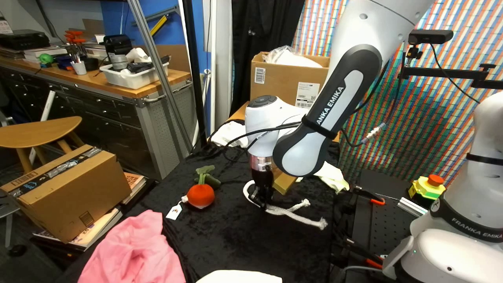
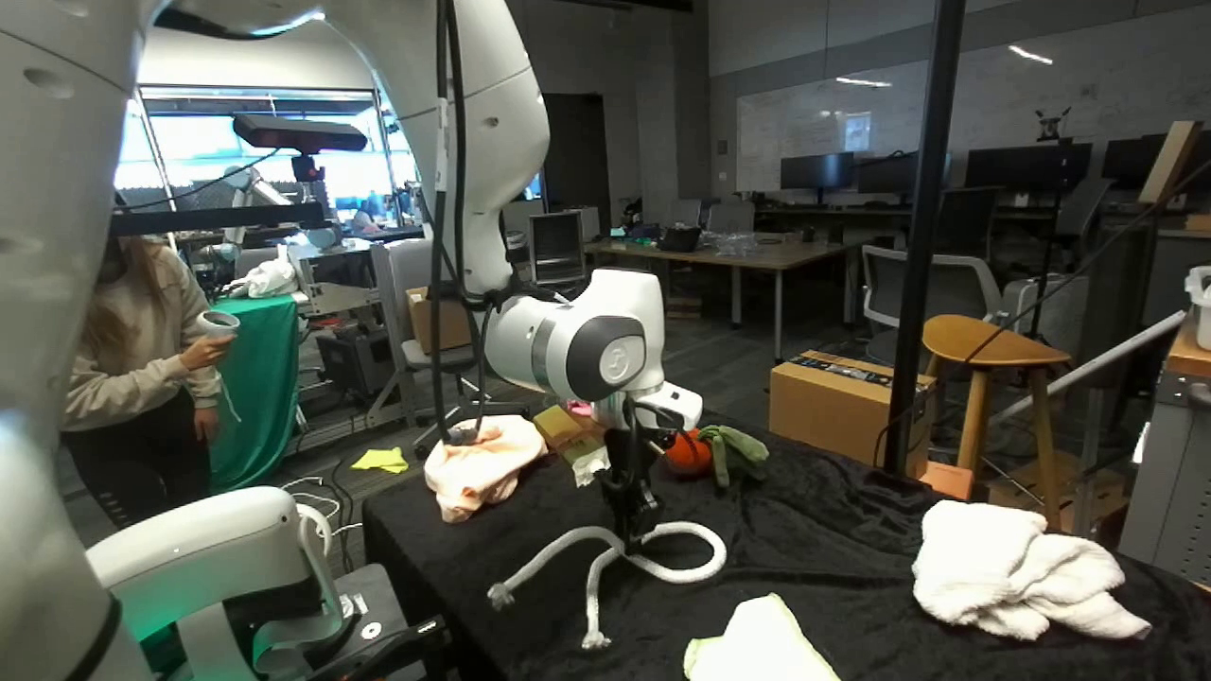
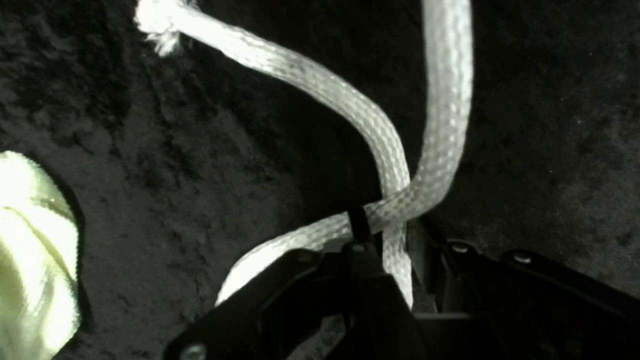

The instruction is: Pile the white rope, towels, t-shirts and radish together on the right side of the table

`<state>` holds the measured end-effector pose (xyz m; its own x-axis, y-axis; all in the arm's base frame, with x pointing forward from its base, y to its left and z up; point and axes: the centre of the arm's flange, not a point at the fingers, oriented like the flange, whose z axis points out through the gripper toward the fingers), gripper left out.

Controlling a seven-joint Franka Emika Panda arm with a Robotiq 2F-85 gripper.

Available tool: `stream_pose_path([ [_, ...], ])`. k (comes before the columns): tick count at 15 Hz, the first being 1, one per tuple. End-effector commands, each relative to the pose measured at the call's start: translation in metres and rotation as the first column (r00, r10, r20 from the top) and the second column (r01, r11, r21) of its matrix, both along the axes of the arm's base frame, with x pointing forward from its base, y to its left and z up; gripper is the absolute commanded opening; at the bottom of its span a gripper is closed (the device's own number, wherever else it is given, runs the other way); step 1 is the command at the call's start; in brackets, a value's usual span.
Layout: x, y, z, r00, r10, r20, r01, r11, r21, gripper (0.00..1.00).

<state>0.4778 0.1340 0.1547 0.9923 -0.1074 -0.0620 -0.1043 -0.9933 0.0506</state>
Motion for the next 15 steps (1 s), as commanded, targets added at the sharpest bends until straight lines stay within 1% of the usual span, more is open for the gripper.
stream_pose_path([
  [1, -0.008, -0.001, 0.013, 1.000, 0.020, 0.018, -0.021, 0.999, 0.033, 0.13],
  [2, -0.008, 0.000, 0.015, 1.000, 0.023, 0.020, -0.024, 0.999, 0.036, 0.13],
  [4, -0.011, 0.000, 0.017, 0.999, 0.031, 0.019, -0.031, 0.999, 0.038, 0.17],
  [6, -0.013, 0.000, 0.019, 0.999, 0.036, 0.021, -0.037, 0.998, 0.041, 0.18],
  [7, -0.014, 0.000, 0.020, 0.999, 0.039, 0.021, -0.040, 0.998, 0.043, 0.17],
  [8, -0.015, -0.001, 0.019, 0.999, 0.042, 0.017, -0.043, 0.998, 0.043, 0.18],
  [11, -0.019, -0.002, 0.013, 0.998, 0.055, -0.002, -0.055, 0.998, 0.037, 0.15],
  [15, -0.025, -0.003, 0.004, 0.997, 0.074, -0.029, -0.072, 0.997, 0.037, 0.16],
])
